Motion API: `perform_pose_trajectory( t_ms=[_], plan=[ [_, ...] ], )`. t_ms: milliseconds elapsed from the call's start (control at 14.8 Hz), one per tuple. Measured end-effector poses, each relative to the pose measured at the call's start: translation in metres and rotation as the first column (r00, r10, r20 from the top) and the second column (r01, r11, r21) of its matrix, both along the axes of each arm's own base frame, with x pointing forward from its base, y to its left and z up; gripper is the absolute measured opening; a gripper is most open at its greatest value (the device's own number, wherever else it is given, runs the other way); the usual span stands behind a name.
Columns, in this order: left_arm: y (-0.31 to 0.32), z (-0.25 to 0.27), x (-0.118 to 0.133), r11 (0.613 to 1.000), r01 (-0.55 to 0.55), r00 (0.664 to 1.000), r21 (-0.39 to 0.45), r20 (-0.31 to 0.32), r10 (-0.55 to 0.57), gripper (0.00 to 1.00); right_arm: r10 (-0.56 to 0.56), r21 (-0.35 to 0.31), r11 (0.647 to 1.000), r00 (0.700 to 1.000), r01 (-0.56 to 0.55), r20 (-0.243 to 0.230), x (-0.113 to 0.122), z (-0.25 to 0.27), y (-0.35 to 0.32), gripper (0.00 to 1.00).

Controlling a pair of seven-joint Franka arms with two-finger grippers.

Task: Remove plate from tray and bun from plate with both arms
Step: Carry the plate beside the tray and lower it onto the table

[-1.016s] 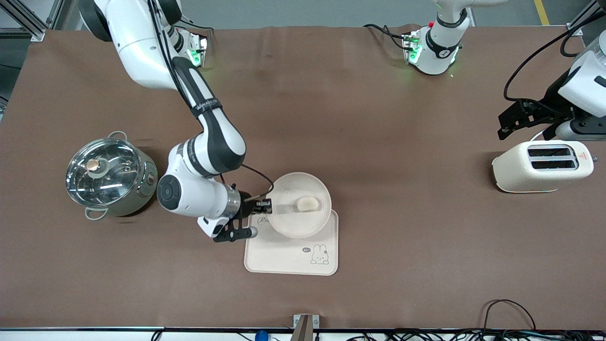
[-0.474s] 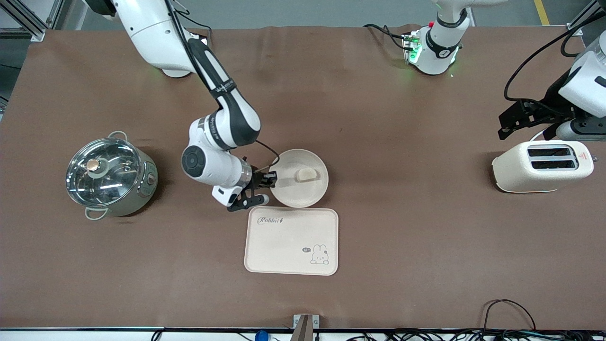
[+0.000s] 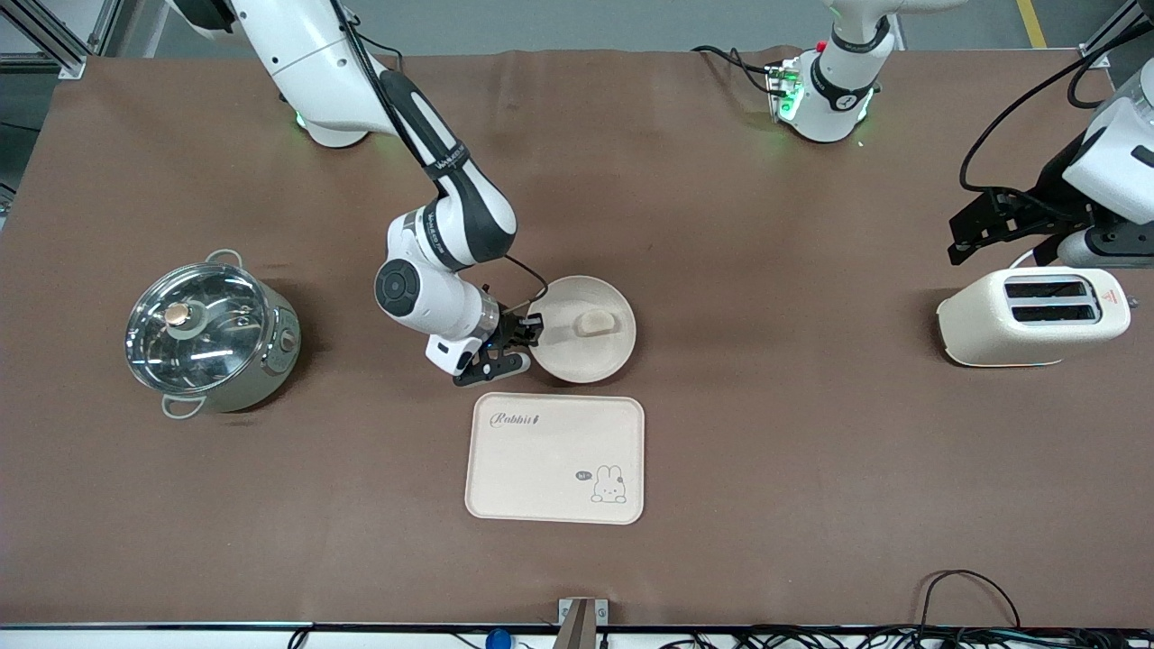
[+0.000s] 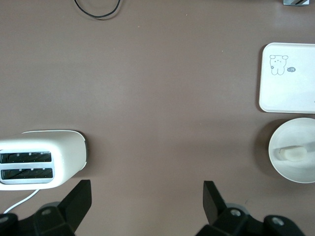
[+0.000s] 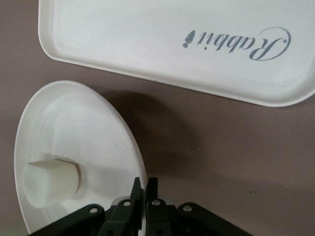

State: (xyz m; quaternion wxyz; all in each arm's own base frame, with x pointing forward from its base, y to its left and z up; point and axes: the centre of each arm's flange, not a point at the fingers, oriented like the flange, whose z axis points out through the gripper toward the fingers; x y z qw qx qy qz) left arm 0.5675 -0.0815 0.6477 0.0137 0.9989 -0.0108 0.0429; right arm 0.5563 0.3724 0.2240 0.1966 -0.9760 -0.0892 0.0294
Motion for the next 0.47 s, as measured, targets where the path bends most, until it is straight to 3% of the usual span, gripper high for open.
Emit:
perform_pose_trajectory(
  t_ms=[474],
  plan=[
    [0.000, 0.000, 0.000, 1.000, 0.000, 1.000, 0.000, 0.000, 0.000, 1.00, -0.031, 0.024, 0.999, 0.999, 0.032, -0.019, -0.011, -0.012, 0.008, 0.05]
  ],
)
